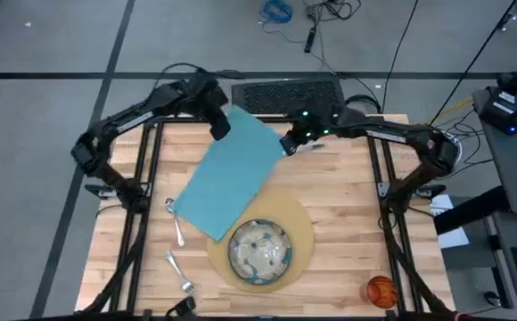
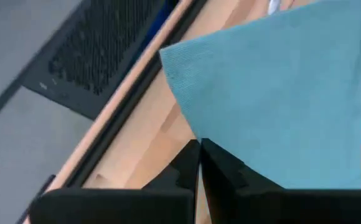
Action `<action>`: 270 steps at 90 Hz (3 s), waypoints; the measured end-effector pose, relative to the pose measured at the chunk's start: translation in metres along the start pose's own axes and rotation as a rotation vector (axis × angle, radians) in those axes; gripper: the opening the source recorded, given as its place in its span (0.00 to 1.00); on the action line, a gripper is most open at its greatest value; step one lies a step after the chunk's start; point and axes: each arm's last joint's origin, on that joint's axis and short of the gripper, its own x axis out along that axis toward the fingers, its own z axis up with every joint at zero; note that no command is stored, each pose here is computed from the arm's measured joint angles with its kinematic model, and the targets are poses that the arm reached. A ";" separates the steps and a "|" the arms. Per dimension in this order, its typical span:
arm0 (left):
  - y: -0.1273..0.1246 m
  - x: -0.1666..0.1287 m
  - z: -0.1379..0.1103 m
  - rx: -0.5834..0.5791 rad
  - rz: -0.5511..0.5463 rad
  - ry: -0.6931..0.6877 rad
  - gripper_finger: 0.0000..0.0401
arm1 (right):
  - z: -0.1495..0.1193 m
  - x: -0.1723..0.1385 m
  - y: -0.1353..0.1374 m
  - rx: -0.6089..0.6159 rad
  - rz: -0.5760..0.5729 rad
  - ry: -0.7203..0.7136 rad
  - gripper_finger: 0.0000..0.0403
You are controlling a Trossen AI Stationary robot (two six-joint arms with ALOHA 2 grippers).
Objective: Set table place
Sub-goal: Fold the blue napkin
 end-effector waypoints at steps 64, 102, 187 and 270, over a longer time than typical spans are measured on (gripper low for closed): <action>-0.042 -0.071 0.003 0.068 -0.066 -0.267 0.00 | 0.026 -0.097 0.065 -0.084 0.179 -0.198 0.00; -0.051 -0.036 0.008 0.173 -0.380 -0.222 0.00 | 0.022 -0.105 0.078 -0.079 0.134 0.076 0.00; -0.162 0.065 0.008 0.347 -0.379 -0.150 0.51 | 0.014 -0.106 0.073 -0.076 0.062 0.148 0.00; -0.183 0.106 0.004 0.206 -0.248 -0.133 0.51 | 0.011 -0.106 0.071 -0.097 0.024 0.168 0.00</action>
